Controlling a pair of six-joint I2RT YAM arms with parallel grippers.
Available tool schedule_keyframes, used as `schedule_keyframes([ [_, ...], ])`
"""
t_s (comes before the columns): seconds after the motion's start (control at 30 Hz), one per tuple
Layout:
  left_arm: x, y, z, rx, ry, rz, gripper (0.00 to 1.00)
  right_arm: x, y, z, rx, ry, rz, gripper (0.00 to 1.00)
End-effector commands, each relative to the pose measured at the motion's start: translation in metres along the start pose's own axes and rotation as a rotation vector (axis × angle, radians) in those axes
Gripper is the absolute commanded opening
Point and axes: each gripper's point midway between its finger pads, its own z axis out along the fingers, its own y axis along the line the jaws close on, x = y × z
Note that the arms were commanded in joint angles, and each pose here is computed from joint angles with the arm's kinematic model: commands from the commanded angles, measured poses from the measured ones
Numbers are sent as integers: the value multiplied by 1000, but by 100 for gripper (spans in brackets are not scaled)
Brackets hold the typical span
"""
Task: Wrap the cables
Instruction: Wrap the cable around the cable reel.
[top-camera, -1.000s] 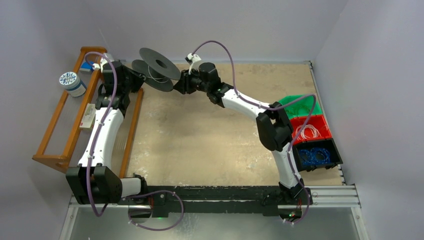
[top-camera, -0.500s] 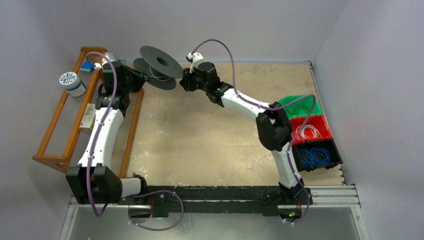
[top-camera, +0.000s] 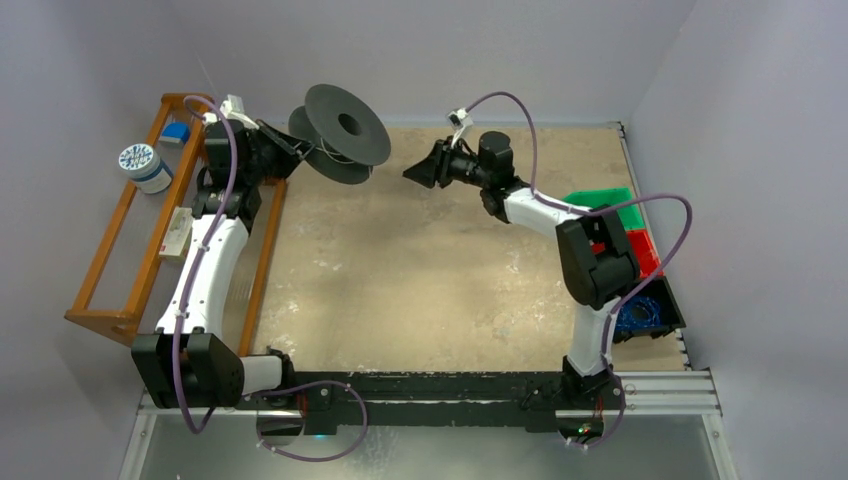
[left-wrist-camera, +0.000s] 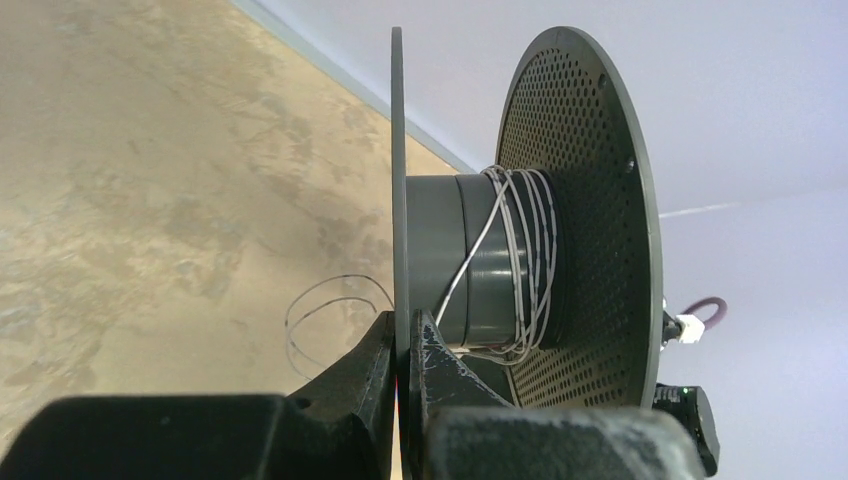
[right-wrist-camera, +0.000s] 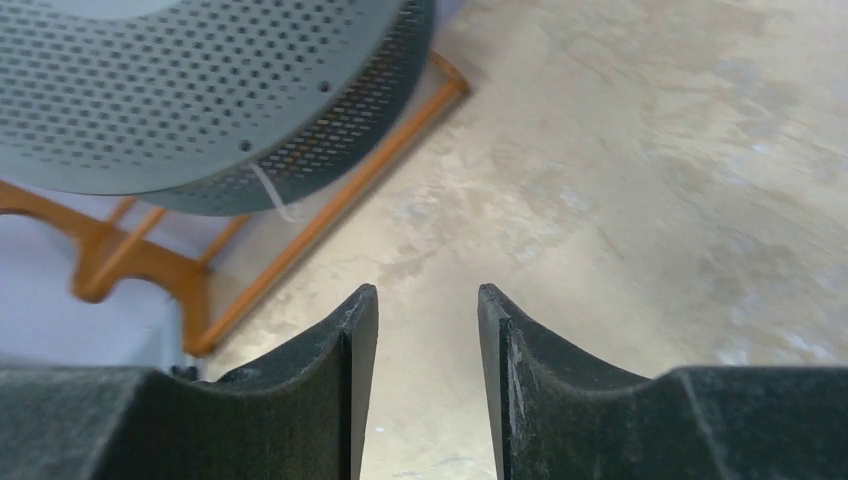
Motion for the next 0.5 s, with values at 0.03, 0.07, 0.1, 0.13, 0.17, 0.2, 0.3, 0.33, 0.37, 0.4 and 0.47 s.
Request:
schedule_keyframes([
  [0.03, -15, -68, -18, 286, -37, 96, 0, -22, 84, -8, -316, -45, 51, 46],
  [0.07, -13, -69, -18, 294, -30, 100, 0, -24, 85, -7, -326, -54, 72, 47],
  [0.1, -11, -70, -19, 303, -27, 105, 0, -22, 84, -5, -331, -50, 99, 47],
  [0.13, -9, -71, -20, 307, -22, 110, 0, -20, 83, -3, -339, -44, 133, 47],
  [0.17, -8, -72, -20, 311, -23, 111, 0, -17, 82, -2, -344, -35, 157, 47],
  [0.2, -7, -72, -21, 314, -20, 111, 0, -13, 81, -1, -354, -28, 174, 47],
  [0.3, -9, -75, -21, 320, -24, 107, 0, 2, 77, -4, -375, -18, 175, 49],
  [0.33, -10, -76, -21, 322, -25, 101, 0, 6, 76, -5, -382, -27, 157, 49],
  [0.37, -11, -78, -21, 325, -24, 95, 0, 11, 76, -9, -396, -40, 126, 50],
  [0.4, -12, -80, -22, 330, -26, 93, 0, 15, 77, -12, -408, -57, 89, 51],
  [0.47, -14, -83, -23, 331, -29, 84, 0, 18, 81, -19, -445, -106, -5, 57],
])
